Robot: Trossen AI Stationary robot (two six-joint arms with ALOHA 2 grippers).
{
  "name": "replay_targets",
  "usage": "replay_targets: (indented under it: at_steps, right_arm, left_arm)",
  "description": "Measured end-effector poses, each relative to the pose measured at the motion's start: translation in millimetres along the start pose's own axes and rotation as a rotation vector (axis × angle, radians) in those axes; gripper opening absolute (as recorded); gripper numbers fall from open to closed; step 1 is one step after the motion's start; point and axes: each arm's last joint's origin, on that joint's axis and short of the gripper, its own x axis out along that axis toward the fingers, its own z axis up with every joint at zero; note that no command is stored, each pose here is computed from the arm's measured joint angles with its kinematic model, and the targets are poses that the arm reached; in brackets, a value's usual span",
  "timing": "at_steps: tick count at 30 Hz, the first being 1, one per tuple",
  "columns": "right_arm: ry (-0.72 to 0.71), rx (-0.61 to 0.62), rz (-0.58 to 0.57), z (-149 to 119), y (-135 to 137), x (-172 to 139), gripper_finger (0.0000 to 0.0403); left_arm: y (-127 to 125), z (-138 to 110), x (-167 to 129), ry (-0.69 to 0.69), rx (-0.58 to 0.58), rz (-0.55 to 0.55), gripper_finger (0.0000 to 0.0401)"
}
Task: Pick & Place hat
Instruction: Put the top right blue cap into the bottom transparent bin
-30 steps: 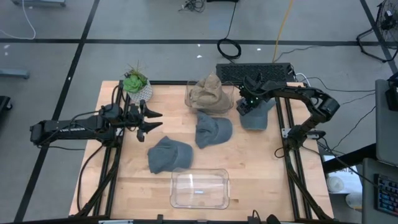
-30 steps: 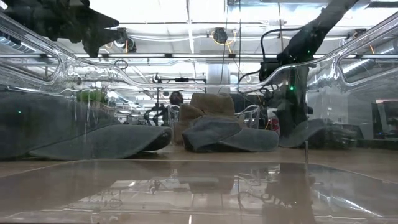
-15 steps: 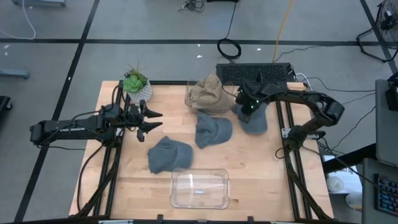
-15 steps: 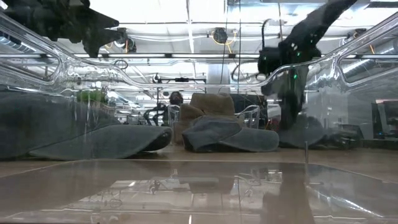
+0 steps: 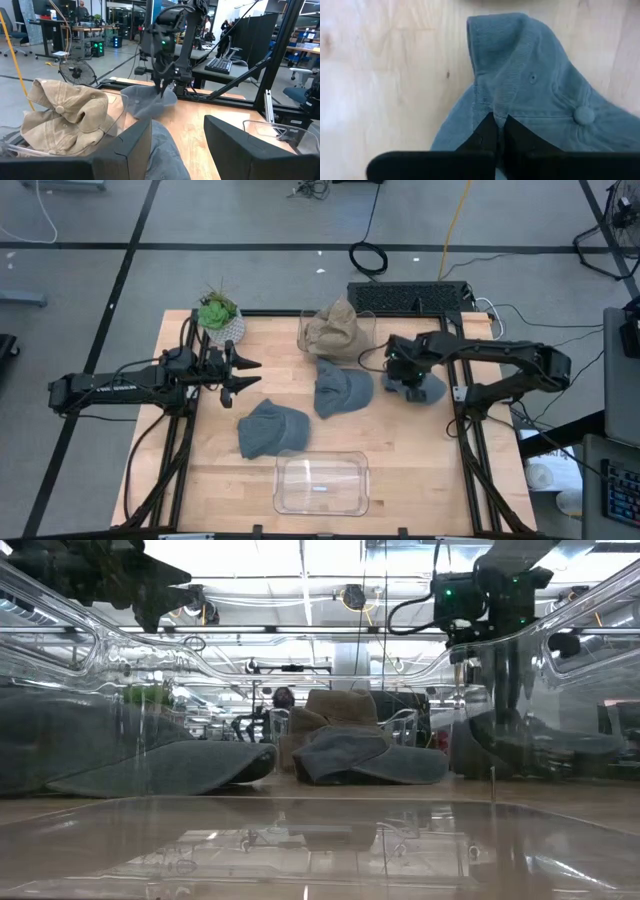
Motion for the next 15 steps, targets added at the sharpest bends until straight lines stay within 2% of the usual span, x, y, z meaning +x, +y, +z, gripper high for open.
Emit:
replay_targets:
  at_steps: [4, 7, 11, 15]
  right_arm:
    - [-0.074, 0.088, -0.077, 11.3, 6.8, 4.6, 0.0009]
    - [-0.155, 0.183, -0.107, 20.1, 9.1, 3.9, 0.0032]
    - [-0.202, 0.324, -0.091, 22.2, 11.6, 0.6, 0.0082]
    - [-0.186, 0.454, -0.07, 18.7, 13.8, -0.6, 0.0141]
  left_arm:
    - [0.0, 0.0, 0.0, 0.0, 0.002, 0.0, 0.0191]
    - [0.0, 0.0, 0.0, 0.0, 0.001, 0.0, 0.0191]
    - [0.0, 0.0, 0.0, 0.0, 0.002, 0.0, 0.0191]
    - [0.0, 0.1, 0.0, -0.001, 0.002, 0.0, 0.0191]
